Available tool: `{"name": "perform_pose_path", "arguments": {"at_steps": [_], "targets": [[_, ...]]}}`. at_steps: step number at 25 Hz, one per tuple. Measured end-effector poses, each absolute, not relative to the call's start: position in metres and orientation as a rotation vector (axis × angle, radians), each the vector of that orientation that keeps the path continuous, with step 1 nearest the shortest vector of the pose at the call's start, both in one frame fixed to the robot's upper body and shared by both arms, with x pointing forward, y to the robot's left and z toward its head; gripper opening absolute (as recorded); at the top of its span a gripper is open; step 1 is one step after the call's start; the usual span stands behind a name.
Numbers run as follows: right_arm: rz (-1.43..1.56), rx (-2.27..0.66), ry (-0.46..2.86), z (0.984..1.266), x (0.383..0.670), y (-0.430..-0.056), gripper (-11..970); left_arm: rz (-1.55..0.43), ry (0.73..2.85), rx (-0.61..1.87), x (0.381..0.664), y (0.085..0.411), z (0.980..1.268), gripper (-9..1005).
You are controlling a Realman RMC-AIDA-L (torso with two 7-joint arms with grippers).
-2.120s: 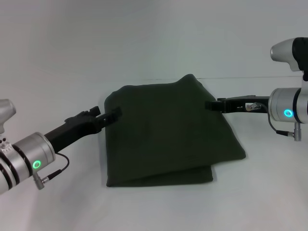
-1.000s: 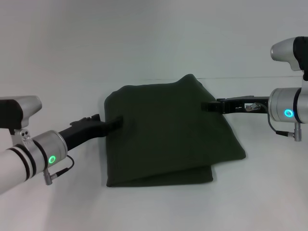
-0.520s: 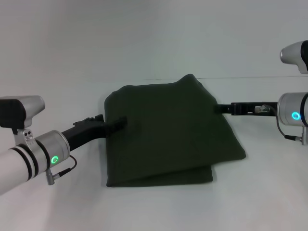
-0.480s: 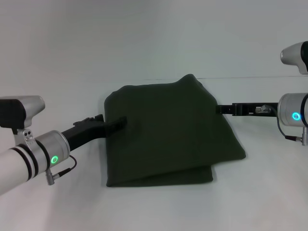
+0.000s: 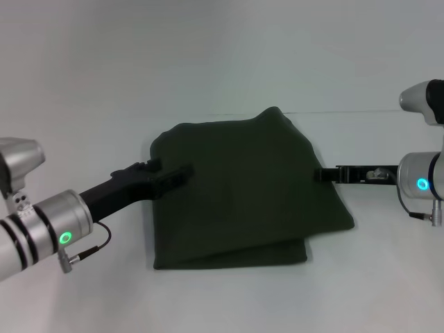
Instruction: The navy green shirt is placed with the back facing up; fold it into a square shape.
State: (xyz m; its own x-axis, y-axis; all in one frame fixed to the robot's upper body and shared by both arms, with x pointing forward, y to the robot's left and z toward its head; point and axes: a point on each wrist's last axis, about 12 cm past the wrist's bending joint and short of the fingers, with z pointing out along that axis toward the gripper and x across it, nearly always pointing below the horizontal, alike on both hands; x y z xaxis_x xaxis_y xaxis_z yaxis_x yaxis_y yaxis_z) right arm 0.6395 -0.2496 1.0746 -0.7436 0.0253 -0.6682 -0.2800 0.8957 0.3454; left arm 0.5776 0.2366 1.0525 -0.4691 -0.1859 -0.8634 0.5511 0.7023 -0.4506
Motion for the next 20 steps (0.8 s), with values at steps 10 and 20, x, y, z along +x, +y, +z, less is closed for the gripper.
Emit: {"name": "perform_pose_path", "arguments": {"at_steps": [10,20], "targets": [[0.585,-0.174,2.374,1.066,0.634,-0.244,601,-1.083,1.707,0.413,0.549,0.242,1.071,874],[0.621,-0.178,2.388,1.065,0.631,-0.240,447,-1.075,1.715,0.396,0.548,0.245,1.069,875]]}}
